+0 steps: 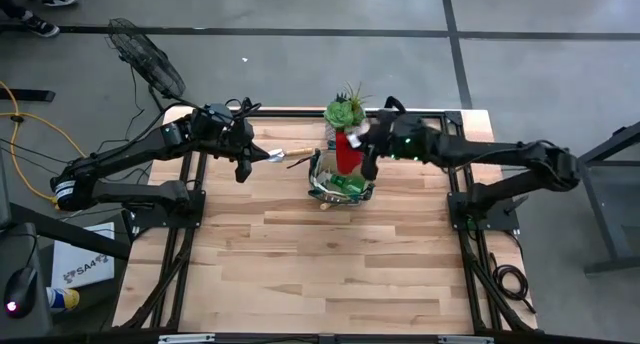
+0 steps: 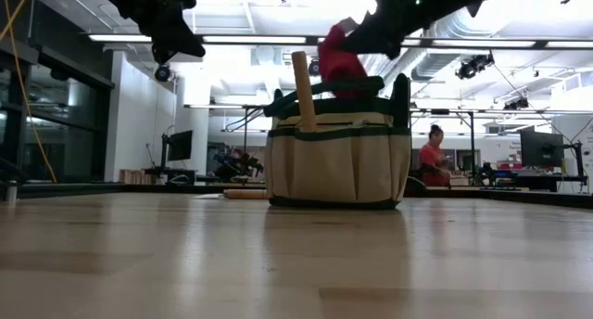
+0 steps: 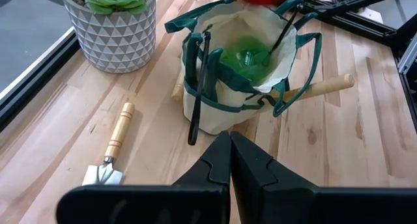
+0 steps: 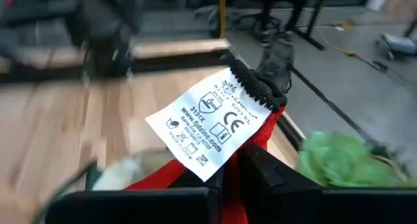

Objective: Pick & Place Garden tools in Gardening bag
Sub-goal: Put the red gloves into the brown gardening bag, then adjust the brown gardening bag

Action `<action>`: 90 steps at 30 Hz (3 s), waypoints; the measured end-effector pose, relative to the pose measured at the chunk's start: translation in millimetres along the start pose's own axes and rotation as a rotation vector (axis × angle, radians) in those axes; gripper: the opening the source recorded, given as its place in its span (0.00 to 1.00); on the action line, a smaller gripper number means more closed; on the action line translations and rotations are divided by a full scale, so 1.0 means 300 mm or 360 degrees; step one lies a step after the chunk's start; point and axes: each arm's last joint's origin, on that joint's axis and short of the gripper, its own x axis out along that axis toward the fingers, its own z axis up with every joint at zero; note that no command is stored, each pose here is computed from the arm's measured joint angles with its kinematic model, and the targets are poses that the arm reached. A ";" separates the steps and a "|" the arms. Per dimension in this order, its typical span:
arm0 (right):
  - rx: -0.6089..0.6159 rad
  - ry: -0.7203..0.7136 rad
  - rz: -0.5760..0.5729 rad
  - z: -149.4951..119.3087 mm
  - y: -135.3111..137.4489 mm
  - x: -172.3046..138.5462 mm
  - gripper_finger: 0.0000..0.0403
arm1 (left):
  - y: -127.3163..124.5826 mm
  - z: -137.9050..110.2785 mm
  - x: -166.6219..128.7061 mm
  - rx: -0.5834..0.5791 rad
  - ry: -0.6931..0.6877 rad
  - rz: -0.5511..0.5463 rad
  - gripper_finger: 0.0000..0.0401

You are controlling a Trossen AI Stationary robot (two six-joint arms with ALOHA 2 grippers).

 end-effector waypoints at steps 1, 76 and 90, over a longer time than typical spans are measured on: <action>-0.0079 0.0029 0.0024 -0.012 0.015 0.015 0.04 | 0.000 -0.001 0.000 -0.0001 0.0004 0.0000 0.00; 0.1454 0.0516 0.0157 -0.113 0.099 0.074 0.61 | 0.002 -0.024 -0.001 -0.0036 0.0116 0.0022 0.00; 0.1432 0.0356 0.0496 -0.006 0.258 -0.130 0.61 | 0.003 -0.038 -0.002 -0.0002 0.0181 0.0035 0.00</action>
